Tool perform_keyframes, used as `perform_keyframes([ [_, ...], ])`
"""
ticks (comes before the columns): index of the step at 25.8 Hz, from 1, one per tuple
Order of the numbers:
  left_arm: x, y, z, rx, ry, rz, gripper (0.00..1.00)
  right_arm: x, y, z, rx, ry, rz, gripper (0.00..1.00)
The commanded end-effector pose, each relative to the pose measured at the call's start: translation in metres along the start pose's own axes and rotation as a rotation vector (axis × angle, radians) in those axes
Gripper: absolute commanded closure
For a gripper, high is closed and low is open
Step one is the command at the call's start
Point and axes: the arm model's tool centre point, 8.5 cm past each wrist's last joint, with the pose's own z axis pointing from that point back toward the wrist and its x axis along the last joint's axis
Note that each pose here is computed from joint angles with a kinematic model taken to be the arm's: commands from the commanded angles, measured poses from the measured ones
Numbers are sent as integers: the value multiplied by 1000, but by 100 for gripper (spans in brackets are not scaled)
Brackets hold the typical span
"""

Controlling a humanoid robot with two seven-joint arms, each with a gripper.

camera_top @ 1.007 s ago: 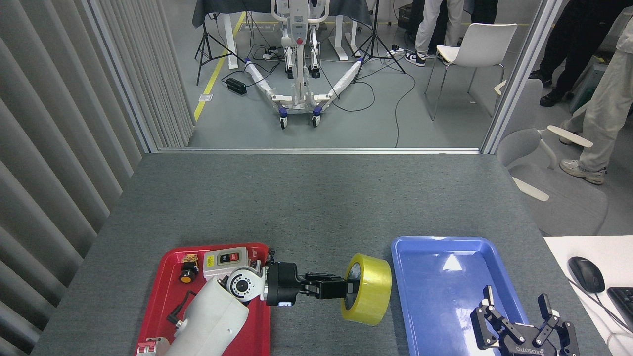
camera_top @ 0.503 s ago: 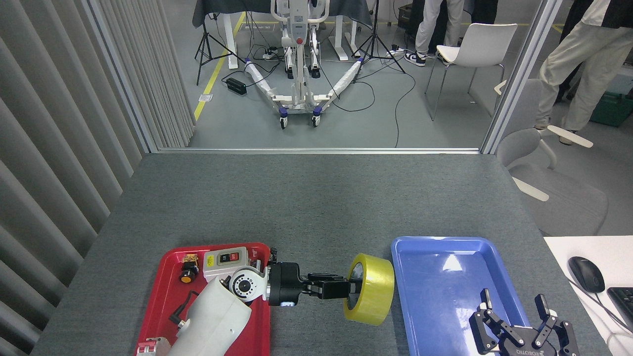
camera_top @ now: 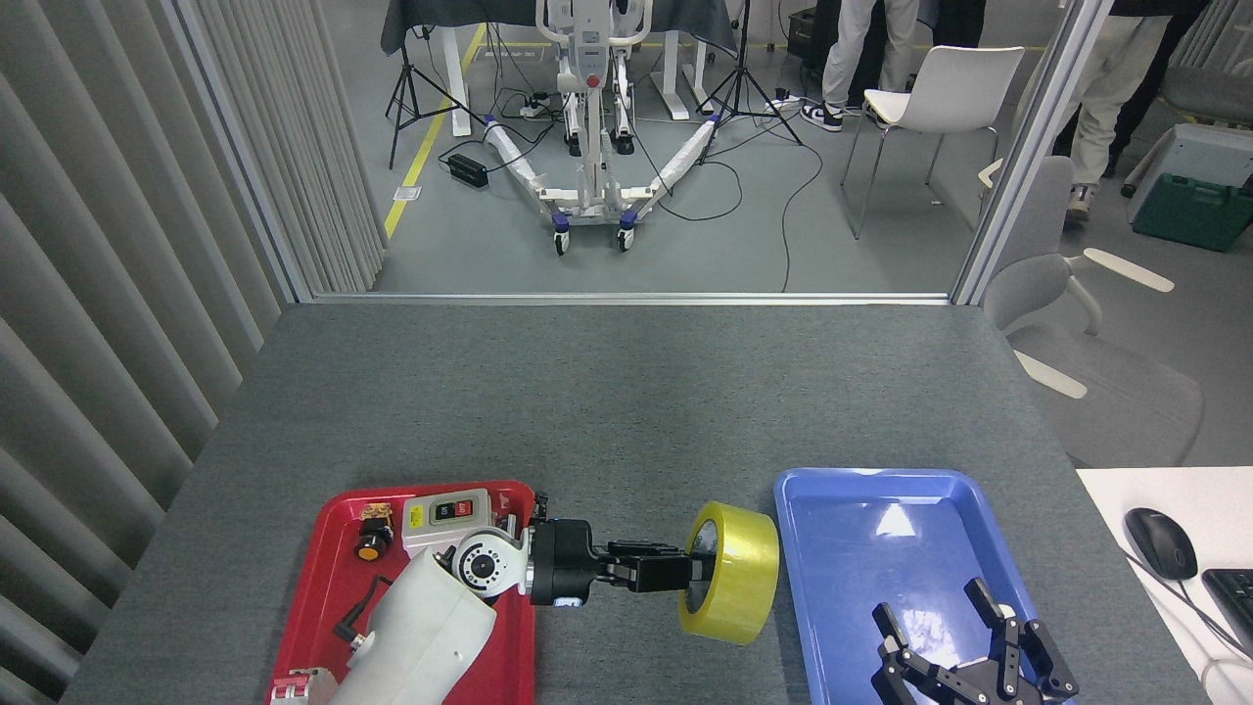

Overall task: Place and move tape with both arms
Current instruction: 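Move the right gripper up to the tape roll held by the left gripper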

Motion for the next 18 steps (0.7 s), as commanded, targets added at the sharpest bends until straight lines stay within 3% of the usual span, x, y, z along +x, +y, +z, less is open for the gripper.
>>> perform_keyframes([
  [1,0,-1,0,1,0,2,100,-2,-21,21,-103,-248,-154,0],
  [2,0,-1,0,0,0,1,100,1,-23,24,-105,-310,-178,0],
  [4,0,-1,0,1,0,2,100,3,-22,24,-100,-336,-180,0],
  [9,0,-2,0,-1,0,3,100,11,-17,20,-58,-387,-120,0],
  [15,0,-2,0,0,0,3,100,35,-3,-19,-19,-475,-128,0],
  [18,0,-2,0,1,-3,1,100,43,-1,-25,-17,-498,-139,0],
])
